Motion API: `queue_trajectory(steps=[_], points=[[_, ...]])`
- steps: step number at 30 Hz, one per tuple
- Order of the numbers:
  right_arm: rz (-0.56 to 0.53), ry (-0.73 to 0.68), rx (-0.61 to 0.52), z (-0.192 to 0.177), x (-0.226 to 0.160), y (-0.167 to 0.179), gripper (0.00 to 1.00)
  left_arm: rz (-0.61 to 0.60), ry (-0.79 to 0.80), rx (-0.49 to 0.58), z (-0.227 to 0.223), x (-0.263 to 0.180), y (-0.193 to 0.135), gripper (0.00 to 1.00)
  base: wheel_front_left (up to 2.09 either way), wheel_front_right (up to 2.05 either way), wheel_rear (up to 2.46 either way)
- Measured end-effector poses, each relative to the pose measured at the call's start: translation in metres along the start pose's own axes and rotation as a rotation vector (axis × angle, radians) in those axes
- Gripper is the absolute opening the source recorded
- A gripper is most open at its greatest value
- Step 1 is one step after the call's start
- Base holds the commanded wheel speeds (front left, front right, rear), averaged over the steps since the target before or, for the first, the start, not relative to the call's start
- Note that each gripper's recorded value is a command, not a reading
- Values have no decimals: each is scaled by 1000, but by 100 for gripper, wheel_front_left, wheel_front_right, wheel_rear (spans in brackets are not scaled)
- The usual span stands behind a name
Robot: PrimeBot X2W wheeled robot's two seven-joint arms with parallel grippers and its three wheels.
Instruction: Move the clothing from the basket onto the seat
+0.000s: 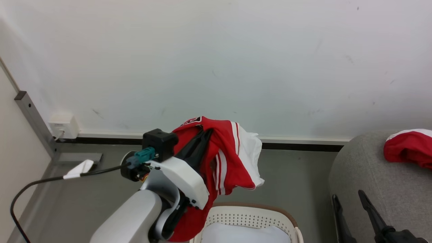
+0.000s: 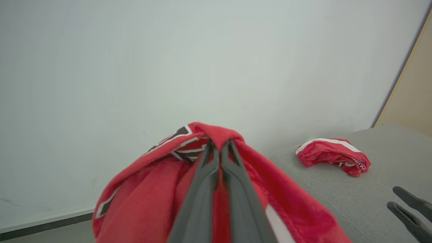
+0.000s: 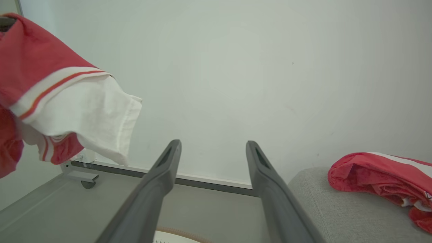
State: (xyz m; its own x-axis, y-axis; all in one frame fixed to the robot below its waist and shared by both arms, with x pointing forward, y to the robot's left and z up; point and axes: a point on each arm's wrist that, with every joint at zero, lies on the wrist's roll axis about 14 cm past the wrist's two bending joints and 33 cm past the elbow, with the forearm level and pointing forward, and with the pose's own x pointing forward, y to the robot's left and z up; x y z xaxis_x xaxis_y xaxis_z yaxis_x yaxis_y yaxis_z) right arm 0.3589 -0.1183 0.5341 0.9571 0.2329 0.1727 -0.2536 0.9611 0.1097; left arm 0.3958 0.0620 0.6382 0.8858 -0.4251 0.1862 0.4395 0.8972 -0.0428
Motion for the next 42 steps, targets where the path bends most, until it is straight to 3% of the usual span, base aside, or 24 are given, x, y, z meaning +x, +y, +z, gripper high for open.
queue_trajectory(steps=[10,20,27,39,40,41,42], points=[[105,-60,10,19,4,35,100,14,-13,10,10,-9,1,0,0,0,0],[352,-161,40,53,20,115,100,3,-7,7,9,-11,-6,0,0,0,0],[503,-126,29,46,29,159,100,-8,-2,3,7,-13,-11,0,0,0,0],[625,8,-3,17,55,191,100,-41,18,-7,1,-14,-25,0,0,0,0],[627,22,3,14,56,192,97,-44,20,-8,0,-14,-26,0,0,0,0],[627,34,4,11,58,192,71,-43,22,-8,-1,-15,-26,0,0,0,0],[627,40,8,10,59,193,24,-41,24,-8,-1,-15,-25,0,0,0,0]])
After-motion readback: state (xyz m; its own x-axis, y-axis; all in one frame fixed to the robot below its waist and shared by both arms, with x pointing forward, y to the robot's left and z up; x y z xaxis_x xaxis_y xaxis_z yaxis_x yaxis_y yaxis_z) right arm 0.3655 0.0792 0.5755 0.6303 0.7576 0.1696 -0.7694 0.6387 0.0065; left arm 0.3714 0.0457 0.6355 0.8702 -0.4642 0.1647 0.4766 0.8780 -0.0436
